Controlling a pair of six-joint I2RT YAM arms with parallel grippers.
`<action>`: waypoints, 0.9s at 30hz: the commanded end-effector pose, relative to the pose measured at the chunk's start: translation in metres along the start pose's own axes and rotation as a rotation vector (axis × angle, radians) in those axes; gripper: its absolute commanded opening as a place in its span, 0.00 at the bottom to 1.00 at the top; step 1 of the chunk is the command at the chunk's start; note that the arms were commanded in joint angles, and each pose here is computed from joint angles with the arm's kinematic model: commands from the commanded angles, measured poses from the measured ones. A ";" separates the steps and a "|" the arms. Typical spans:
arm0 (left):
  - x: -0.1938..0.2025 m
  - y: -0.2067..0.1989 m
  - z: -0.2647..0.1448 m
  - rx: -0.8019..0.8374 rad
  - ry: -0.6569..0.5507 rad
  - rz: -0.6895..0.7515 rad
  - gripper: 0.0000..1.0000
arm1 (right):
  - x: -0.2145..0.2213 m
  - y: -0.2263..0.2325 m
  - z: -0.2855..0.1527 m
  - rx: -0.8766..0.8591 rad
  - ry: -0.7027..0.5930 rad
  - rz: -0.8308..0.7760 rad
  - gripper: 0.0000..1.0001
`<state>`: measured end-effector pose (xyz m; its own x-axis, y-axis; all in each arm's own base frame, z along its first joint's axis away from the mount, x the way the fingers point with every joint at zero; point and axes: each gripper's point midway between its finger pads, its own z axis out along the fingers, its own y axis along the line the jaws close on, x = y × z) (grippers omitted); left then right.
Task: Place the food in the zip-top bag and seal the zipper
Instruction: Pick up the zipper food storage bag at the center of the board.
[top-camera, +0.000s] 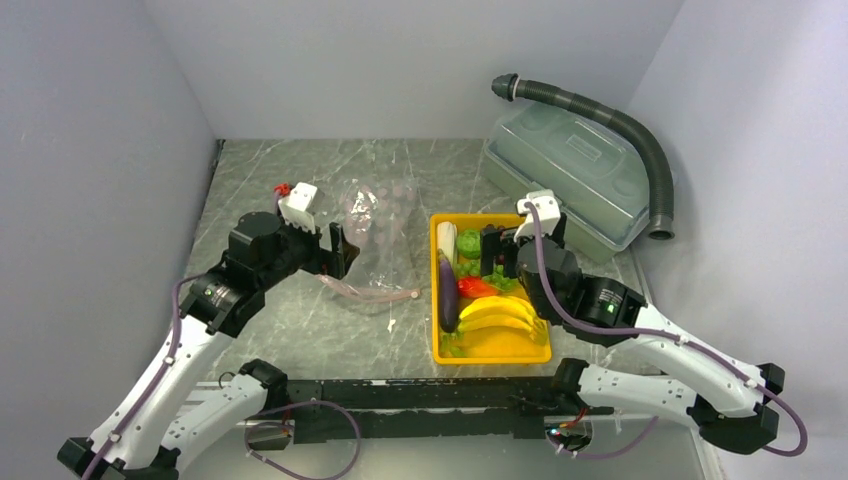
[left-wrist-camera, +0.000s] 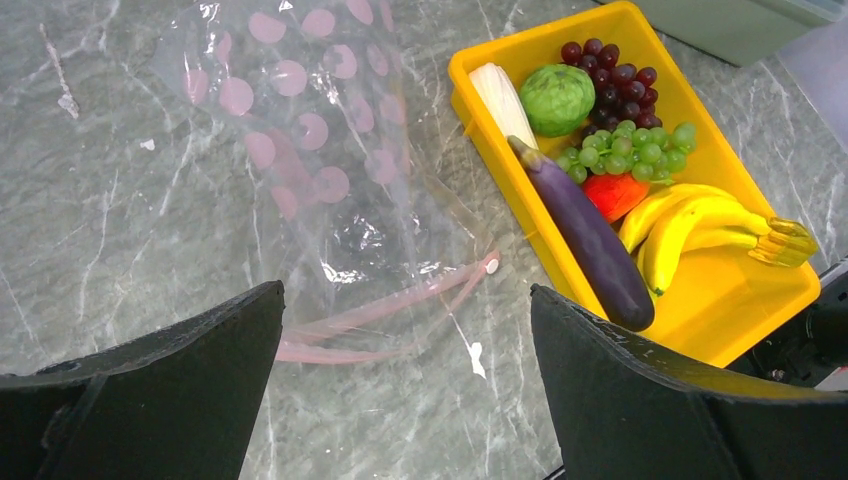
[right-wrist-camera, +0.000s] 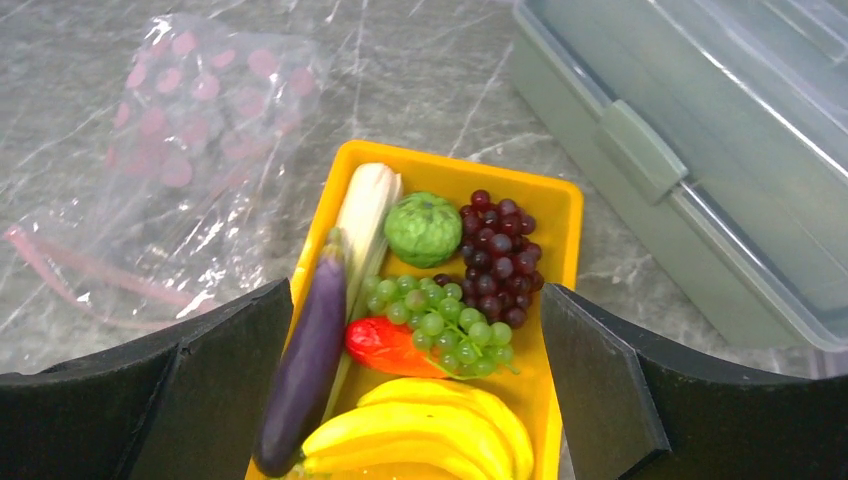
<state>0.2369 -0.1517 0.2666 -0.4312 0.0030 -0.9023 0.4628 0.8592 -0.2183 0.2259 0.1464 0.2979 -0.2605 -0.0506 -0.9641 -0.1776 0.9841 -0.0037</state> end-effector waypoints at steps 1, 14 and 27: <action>-0.019 -0.009 -0.007 0.032 -0.048 -0.003 0.99 | 0.002 0.026 0.001 -0.120 0.016 -0.005 0.98; -0.001 0.004 0.004 -0.064 0.060 -0.110 0.98 | 0.017 0.076 0.020 -0.257 0.062 0.023 0.97; 0.017 0.028 -0.009 -0.194 0.103 -0.098 0.98 | 0.053 0.140 0.055 -0.331 0.201 0.083 0.95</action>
<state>0.2353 -0.1350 0.2341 -0.5853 -0.0206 -0.8105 0.3009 0.9228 -0.2408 0.2348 0.2620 0.2155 -0.4566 -0.1407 -0.8785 -0.4217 0.9037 0.0745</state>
